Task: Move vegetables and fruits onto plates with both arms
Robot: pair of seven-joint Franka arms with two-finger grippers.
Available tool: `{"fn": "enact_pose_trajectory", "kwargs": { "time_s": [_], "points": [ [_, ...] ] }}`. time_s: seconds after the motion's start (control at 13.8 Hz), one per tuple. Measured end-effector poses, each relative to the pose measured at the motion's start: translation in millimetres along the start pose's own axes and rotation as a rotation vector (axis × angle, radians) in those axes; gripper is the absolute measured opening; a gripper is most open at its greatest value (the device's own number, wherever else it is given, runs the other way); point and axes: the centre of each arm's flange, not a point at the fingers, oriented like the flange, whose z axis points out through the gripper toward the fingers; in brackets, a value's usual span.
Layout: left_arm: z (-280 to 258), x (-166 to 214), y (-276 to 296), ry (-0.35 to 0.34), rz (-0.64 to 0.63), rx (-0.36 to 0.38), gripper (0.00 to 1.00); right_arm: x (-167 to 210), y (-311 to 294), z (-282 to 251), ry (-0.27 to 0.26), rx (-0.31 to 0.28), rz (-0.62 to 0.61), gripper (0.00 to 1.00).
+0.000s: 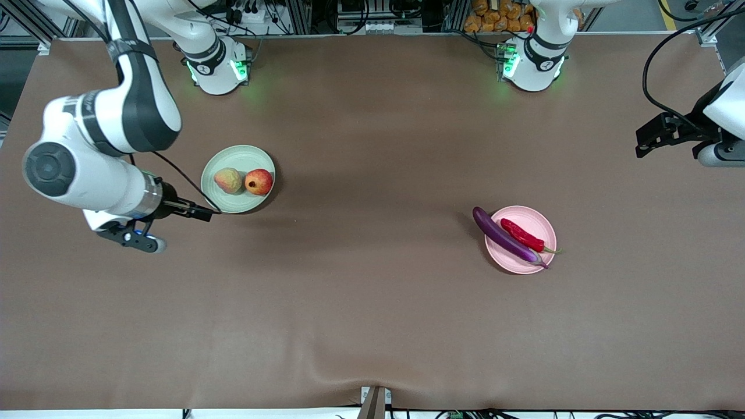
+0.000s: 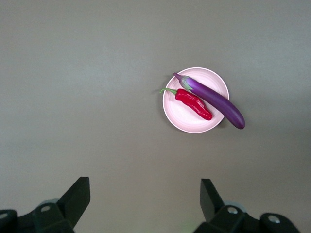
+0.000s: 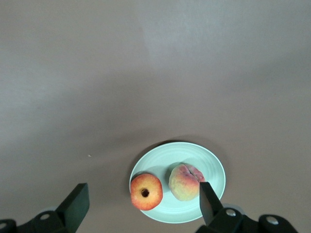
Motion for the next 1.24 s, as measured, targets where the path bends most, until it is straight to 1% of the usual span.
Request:
{"fn": "enact_pose_trajectory", "kwargs": {
  "time_s": [0.15, 0.22, 0.29, 0.44, 0.58, 0.73, 0.94, 1.09, 1.24],
  "points": [
    [0, 0, 0, 0.0, 0.0, 0.0, 1.0, 3, 2, -34, 0.013, 0.026, -0.013, 1.0],
    [0, 0, 0, 0.0, 0.0, 0.0, 1.0, 5, 7, -48, 0.021, 0.041, -0.034, 1.0],
    [0, 0, 0, 0.0, 0.0, 0.0, 1.0, 8, 17, -61, 0.031, 0.042, -0.071, 1.0],
    [0, 0, 0, 0.0, 0.0, 0.0, 1.0, 10, 39, -88, 0.041, 0.007, -0.162, 1.0],
    [0, 0, 0, 0.0, 0.0, 0.0, 1.0, 2, 48, -118, 0.056, -0.007, -0.223, 1.0],
    [0, 0, 0, 0.0, -0.001, 0.0, 1.0, -18, 59, -156, 0.096, -0.013, -0.273, 1.0],
    [0, 0, 0, -0.001, 0.0, 0.0, 1.0, -58, 92, -205, 0.133, -0.02, -0.28, 1.0],
    [0, 0, 0, -0.001, 0.0, 0.0, 1.0, -78, 119, -224, 0.158, -0.025, -0.279, 1.0],
    [1, 0, 0, -0.001, 0.0, 0.0, 1.0, -89, 144, -228, 0.161, -0.02, -0.278, 1.0]
  ]
}}
